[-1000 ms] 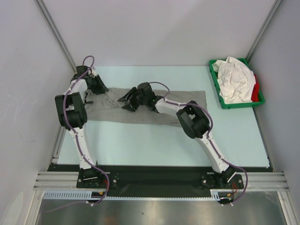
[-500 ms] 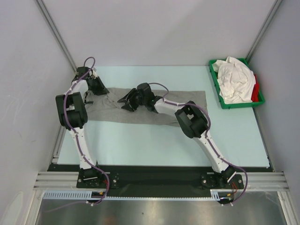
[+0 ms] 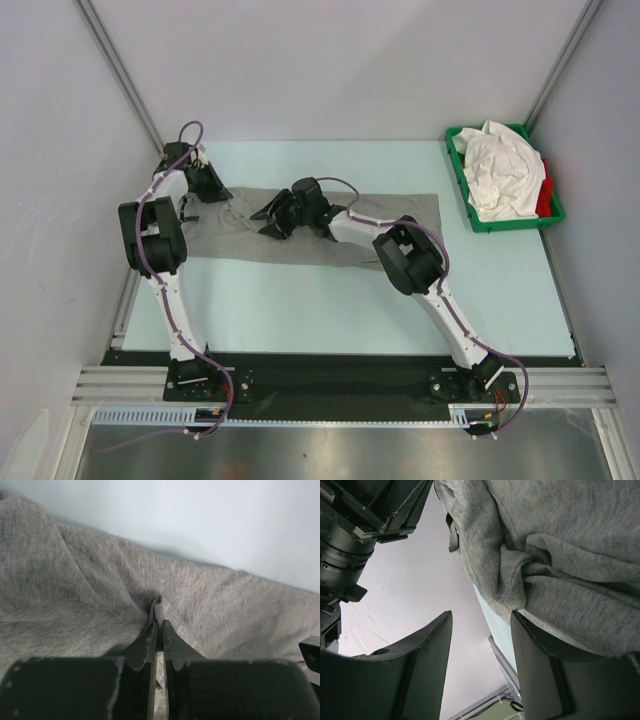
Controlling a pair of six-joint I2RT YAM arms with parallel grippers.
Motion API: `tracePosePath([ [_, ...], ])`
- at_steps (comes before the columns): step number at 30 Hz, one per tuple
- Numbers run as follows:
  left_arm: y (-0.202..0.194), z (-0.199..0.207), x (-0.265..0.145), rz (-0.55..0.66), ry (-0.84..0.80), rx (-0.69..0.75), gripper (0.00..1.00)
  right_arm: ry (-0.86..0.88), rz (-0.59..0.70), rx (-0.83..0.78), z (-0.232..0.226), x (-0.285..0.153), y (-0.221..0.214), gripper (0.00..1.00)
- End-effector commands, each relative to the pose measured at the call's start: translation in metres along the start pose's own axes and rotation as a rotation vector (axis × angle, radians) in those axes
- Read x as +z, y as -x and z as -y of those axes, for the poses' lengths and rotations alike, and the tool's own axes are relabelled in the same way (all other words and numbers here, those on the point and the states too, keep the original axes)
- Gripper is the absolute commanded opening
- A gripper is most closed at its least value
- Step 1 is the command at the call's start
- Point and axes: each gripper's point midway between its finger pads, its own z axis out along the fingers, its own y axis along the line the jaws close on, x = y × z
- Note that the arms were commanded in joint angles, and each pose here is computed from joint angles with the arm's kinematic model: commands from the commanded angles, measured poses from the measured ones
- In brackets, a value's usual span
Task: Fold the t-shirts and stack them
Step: Fold the tshirt
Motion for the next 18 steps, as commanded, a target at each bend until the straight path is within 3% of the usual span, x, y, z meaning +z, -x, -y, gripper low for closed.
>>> tracePosePath([
  [1,0.025,0.029,-0.029,0.084,-0.047,0.052,0.11,0.024,-0.009,-0.026,-0.011,-0.001,-0.006,0.56],
  [14,0.028,0.035,-0.036,0.091,-0.062,0.054,0.06,0.013,-0.002,0.007,-0.005,0.013,-0.001,0.52],
  [18,0.027,0.036,-0.036,0.089,-0.065,0.054,0.05,0.029,-0.004,0.009,-0.011,0.013,-0.001,0.42],
])
